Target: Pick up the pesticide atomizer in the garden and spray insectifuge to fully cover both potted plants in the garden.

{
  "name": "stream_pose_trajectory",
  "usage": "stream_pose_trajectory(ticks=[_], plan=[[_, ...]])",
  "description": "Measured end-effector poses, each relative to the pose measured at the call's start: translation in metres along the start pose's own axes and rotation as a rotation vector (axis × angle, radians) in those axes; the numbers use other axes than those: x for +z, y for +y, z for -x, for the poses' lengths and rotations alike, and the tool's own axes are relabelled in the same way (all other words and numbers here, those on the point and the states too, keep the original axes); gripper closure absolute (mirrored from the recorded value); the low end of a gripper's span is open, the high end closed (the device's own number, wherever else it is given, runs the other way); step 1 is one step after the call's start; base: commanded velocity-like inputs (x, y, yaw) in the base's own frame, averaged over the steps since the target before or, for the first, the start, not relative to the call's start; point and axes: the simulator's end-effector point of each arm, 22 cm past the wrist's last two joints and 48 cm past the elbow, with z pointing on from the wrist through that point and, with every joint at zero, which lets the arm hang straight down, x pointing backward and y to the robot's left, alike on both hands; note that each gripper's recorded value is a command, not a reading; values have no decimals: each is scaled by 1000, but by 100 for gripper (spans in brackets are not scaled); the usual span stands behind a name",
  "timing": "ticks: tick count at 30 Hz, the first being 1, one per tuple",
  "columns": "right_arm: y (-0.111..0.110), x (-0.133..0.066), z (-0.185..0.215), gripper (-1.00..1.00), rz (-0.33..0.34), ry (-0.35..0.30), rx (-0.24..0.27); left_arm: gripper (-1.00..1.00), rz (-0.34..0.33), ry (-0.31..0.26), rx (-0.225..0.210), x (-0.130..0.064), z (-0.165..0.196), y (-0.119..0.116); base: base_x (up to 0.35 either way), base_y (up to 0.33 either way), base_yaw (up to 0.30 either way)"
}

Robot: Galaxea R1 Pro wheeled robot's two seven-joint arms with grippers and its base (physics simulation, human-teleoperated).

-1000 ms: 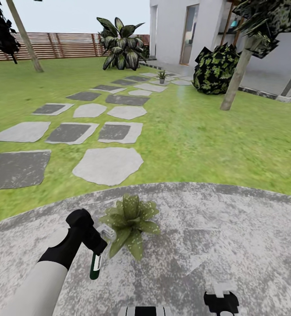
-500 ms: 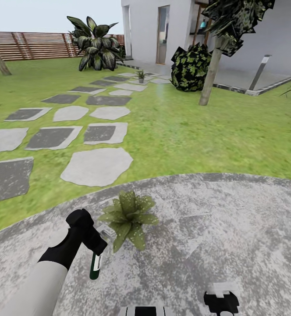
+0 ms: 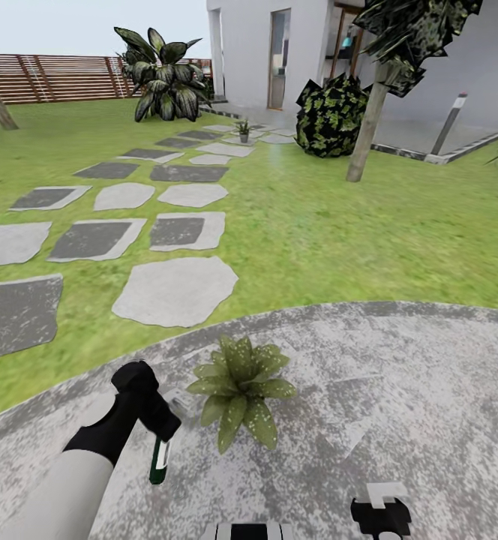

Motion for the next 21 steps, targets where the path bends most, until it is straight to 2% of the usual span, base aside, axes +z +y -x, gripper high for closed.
stream_pose_trajectory(ticks=[3,6,9,11,14,17,19,21], plan=[[0,0,0,-100,0,0,0,100,-4,38,-14,14,-25,0,10,9,0],[2,0,-1,-100,3,2,0,100,-4,50,-25,17,-36,4,1,1,0],[2,0,-1,-100,4,3,0,100,-13,45,-18,18,-33,-2,0,0,0],[2,0,-1,-100,4,3,0,100,-29,35,-6,20,-24,-15,0,0,0],[2,0,-1,-100,4,3,0,100,-24,34,-8,20,-24,-14,0,0,0],[3,0,-1,-100,5,3,0,100,36,51,-36,15,-41,19,0,0,0],[3,-1,-1,-100,5,3,0,100,54,46,-55,13,-44,28,0,0,0],[3,-1,-1,-100,5,2,0,100,96,44,-53,13,-44,37,0,0,0]])
